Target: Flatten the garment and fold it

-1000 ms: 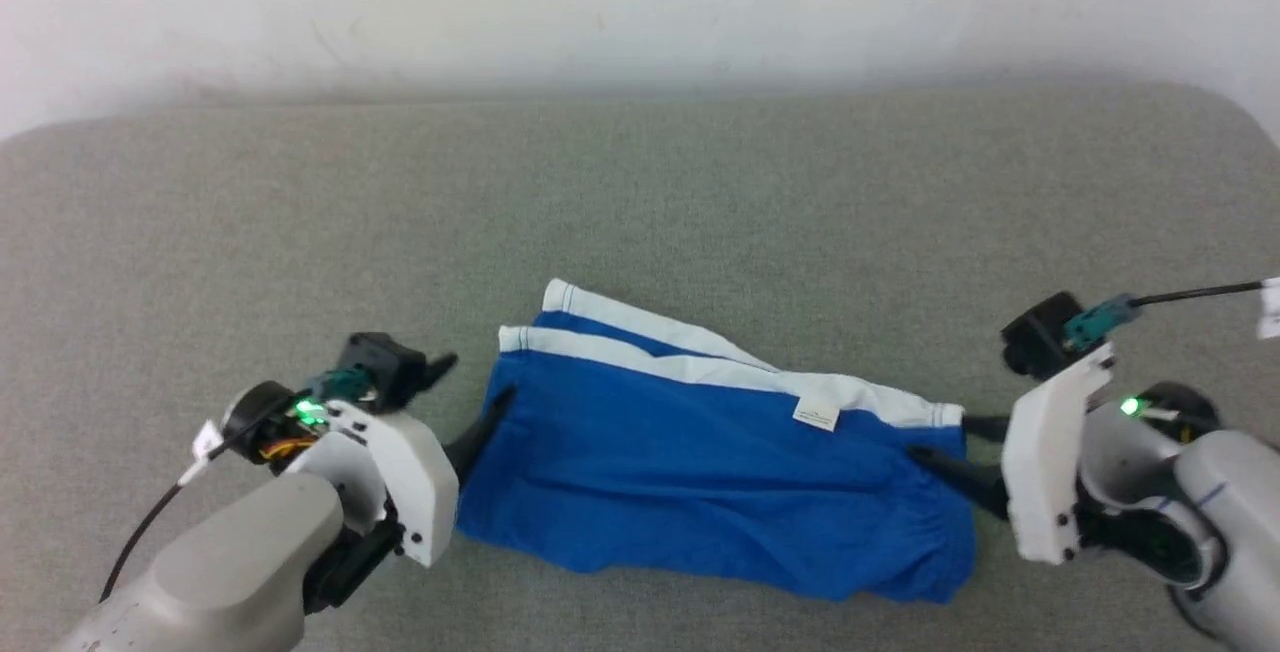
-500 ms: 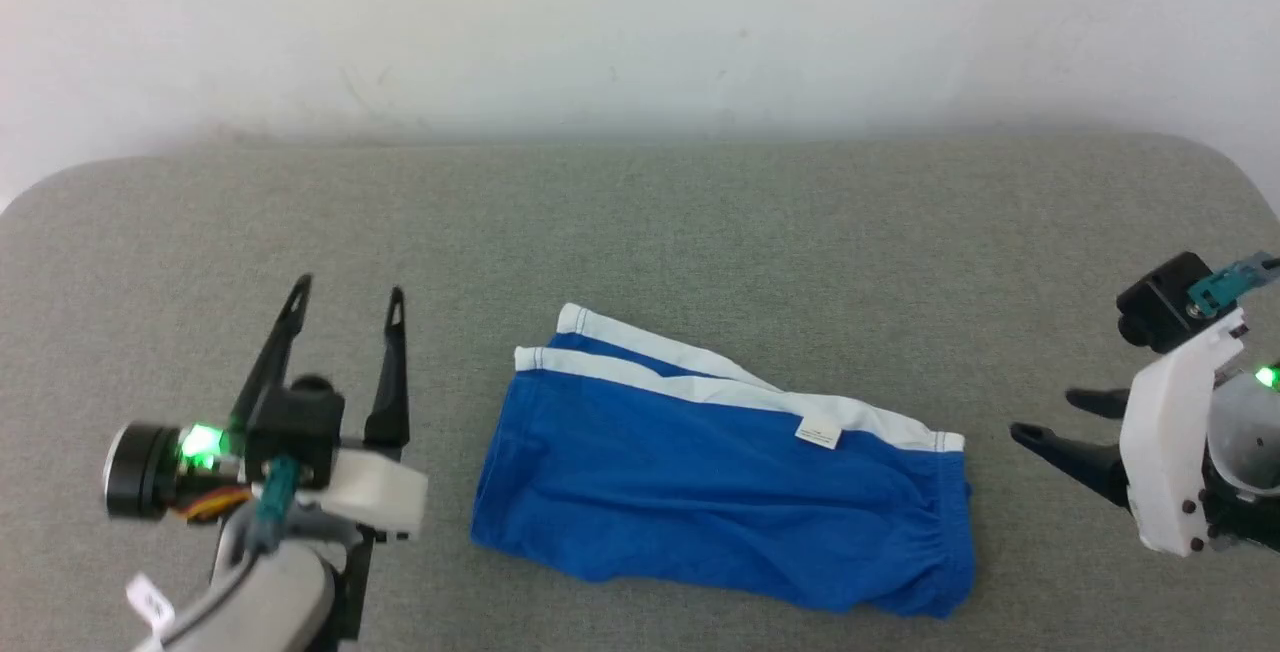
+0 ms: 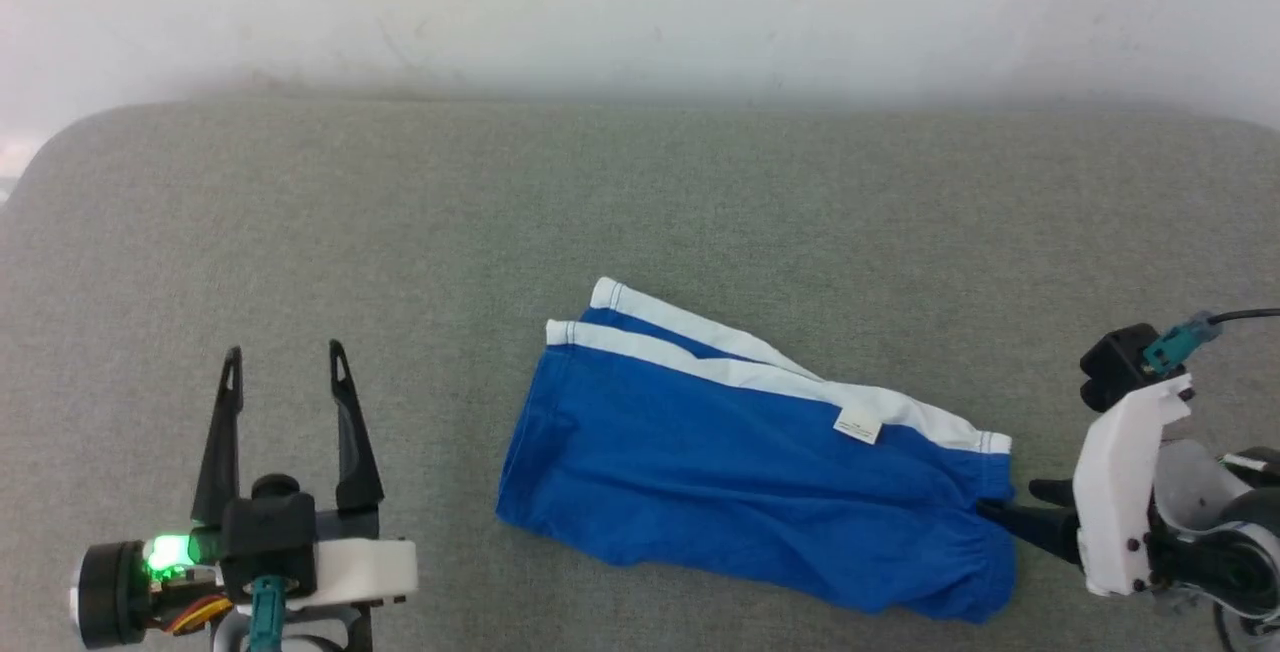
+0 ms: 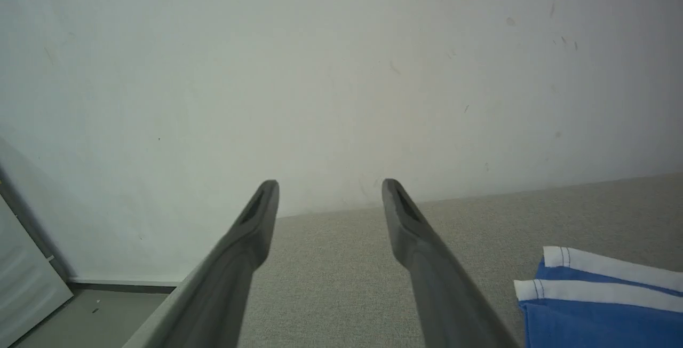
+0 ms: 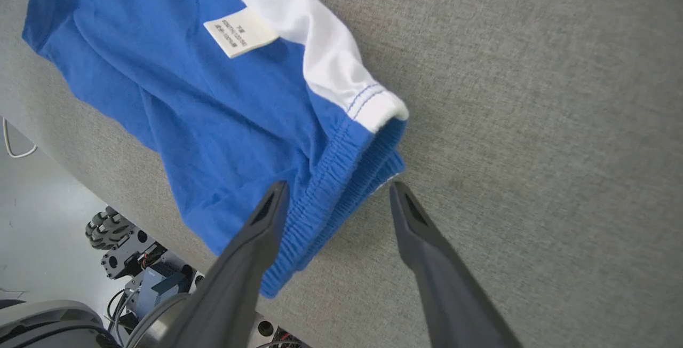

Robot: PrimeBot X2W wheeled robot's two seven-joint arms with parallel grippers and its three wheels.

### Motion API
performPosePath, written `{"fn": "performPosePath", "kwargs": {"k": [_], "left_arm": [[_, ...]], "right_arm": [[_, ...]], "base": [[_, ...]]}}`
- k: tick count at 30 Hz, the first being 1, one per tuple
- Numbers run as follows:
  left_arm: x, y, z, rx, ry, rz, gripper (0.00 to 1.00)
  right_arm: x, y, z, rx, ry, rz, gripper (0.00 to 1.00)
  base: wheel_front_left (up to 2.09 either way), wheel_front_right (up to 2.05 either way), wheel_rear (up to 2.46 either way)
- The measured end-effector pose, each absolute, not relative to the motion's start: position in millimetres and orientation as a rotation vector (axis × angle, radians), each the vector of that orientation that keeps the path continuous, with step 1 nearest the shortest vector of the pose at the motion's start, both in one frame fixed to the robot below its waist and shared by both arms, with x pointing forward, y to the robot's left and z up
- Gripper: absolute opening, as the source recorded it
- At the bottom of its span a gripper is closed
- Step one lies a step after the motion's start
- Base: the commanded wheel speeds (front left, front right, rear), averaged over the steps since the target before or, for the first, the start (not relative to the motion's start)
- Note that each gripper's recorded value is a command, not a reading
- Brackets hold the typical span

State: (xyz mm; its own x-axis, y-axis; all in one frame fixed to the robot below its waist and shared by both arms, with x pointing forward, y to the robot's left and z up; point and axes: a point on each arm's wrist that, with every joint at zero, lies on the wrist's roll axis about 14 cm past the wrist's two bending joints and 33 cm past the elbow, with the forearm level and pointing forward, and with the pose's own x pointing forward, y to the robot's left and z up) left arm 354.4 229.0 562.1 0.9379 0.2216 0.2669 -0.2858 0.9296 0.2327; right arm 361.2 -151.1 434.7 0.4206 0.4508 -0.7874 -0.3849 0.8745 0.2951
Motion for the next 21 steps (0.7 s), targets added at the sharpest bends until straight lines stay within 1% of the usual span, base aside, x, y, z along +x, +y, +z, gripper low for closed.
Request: {"fn": "performPosePath", "kwargs": {"k": [5,8,12,13,14,21], "left_arm": [[354,223,550,0.250,-0.206,0.233,1.00],[356,216,545,0.234,-0.191,0.198,1.00],[357,214,536,0.236,-0.166,0.182,1.00],[357,215,535,0.237,-0.164,0.182,1.00],[358,216,536,0.237,-0.165,0.183,1.00],[355,221,533,0.259,-0.159,0.193,1.00]], "right_arm": [[361,-143,405,0.103,1.076,0.491,1.00],[350,-141,383,0.081,1.143,0.483,1.00],[348,-136,375,0.075,1.158,0.493,1.00],[348,-135,375,0.075,1.159,0.494,0.31],[348,-135,375,0.071,1.156,0.498,0.00],[348,-133,385,0.094,1.113,0.511,0.00]], "base": [[0.00,0.00,0.00],[0.00,0.00,0.00],[0.00,0.00,0.00],[0.00,0.00,0.00],[0.00,0.00,0.00],[0.00,0.00,0.00]]}}
